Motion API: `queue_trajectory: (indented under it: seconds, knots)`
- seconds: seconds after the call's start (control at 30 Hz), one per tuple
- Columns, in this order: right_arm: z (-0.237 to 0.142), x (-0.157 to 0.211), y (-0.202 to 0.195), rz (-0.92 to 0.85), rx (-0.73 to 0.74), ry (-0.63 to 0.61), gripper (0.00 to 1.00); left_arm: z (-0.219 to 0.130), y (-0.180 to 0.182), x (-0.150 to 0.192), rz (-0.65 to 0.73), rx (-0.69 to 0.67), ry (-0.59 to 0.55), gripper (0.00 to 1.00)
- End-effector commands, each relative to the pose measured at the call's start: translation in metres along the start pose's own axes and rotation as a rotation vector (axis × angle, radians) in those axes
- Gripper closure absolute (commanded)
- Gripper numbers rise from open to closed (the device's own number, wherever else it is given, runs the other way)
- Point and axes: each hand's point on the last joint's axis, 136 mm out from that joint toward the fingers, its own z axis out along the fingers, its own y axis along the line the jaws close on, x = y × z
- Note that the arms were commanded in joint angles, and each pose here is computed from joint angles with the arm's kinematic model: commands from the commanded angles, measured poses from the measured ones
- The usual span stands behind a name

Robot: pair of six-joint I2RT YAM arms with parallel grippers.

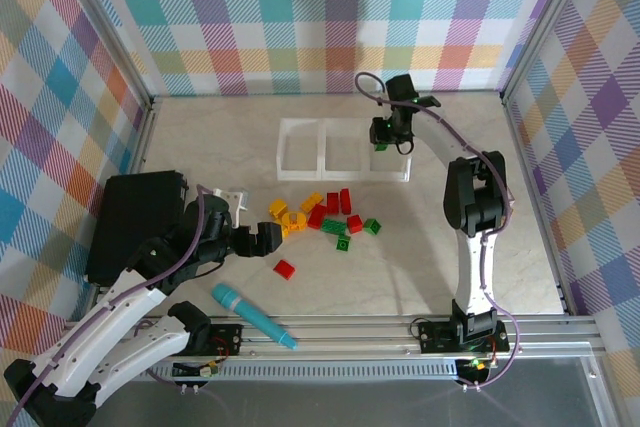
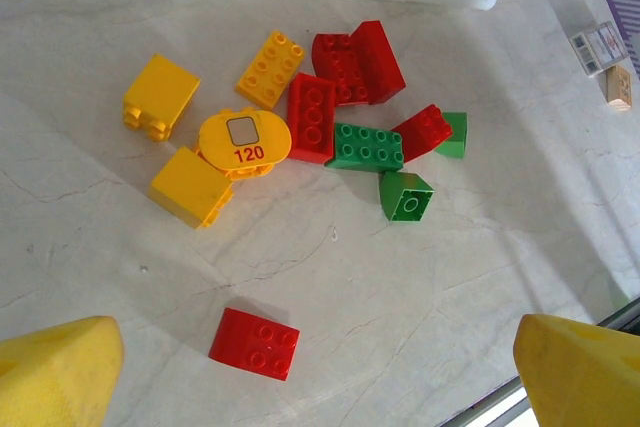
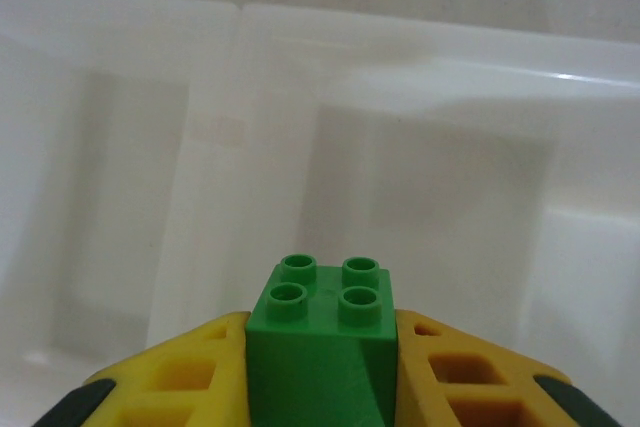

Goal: Sort the legos into containers by color
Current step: Place the lego in the container.

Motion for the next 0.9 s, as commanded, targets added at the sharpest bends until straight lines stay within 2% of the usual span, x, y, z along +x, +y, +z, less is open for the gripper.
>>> queue_trajectory:
  seconds: [0.0,0.3,0.43,0.67,0.87]
  knots:
    - [0.0,-0.013,0.003,-0.025,-0.027,-0.023,0.7,-0.005,-0.005,-0.002,0.017,0.007,-0.002,0.0]
    - [0.015,-0.007,-0.003,-0.035,-0.032,-0.002,0.66,-0.004,-0.007,-0.001,0.018,0.016,0.001,0.0]
    - [0.014,-0.006,-0.002,-0.021,-0.037,0.001,0.6,-0.004,-0.008,0.0,0.019,0.022,0.006,0.0]
    - [-0.005,-0.011,-0.002,-0.007,-0.025,-0.014,0.5,-0.004,-0.009,0.003,0.021,0.029,0.009,0.0]
    - [-0.042,-0.01,0.001,0.043,-0.02,-0.029,0.5,-0.006,-0.009,0.004,0.02,0.03,0.001,0.0]
